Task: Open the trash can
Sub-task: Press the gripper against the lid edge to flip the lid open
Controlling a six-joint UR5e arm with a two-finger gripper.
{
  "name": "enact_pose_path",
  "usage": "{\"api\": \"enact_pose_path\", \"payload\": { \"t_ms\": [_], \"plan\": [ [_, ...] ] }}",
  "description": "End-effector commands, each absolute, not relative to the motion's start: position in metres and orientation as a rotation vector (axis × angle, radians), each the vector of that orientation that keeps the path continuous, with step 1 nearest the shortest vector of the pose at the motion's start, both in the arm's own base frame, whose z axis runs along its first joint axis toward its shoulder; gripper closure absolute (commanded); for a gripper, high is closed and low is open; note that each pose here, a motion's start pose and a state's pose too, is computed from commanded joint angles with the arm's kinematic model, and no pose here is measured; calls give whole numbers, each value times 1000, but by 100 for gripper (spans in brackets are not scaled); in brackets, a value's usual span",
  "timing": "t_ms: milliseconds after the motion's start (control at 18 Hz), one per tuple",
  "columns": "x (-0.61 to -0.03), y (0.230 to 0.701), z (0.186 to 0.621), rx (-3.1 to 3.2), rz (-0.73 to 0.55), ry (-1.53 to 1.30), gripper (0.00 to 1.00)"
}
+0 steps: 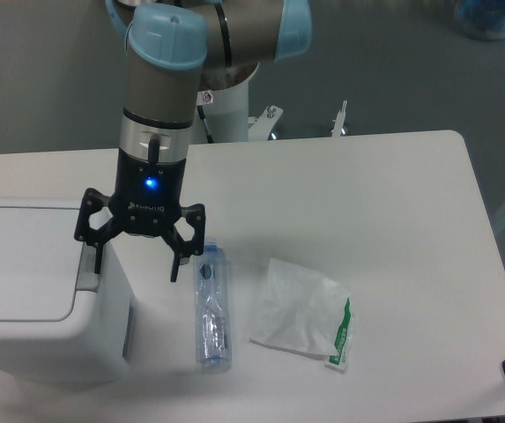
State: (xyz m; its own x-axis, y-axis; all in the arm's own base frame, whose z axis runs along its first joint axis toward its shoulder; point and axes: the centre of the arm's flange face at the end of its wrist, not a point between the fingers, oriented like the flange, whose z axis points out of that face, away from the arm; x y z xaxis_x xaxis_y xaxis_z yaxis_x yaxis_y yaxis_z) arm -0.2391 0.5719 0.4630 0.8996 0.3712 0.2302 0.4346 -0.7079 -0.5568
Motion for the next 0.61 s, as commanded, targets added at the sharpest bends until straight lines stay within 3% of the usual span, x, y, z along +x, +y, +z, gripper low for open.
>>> {"api": "enact_pose_path", "payload": {
  "t_ms": [389,611],
  "plan": [
    [-238,572,465,-2431,-132,-572,0],
    [-240,573,494,-2384,-106,-559,0]
  ]
}}
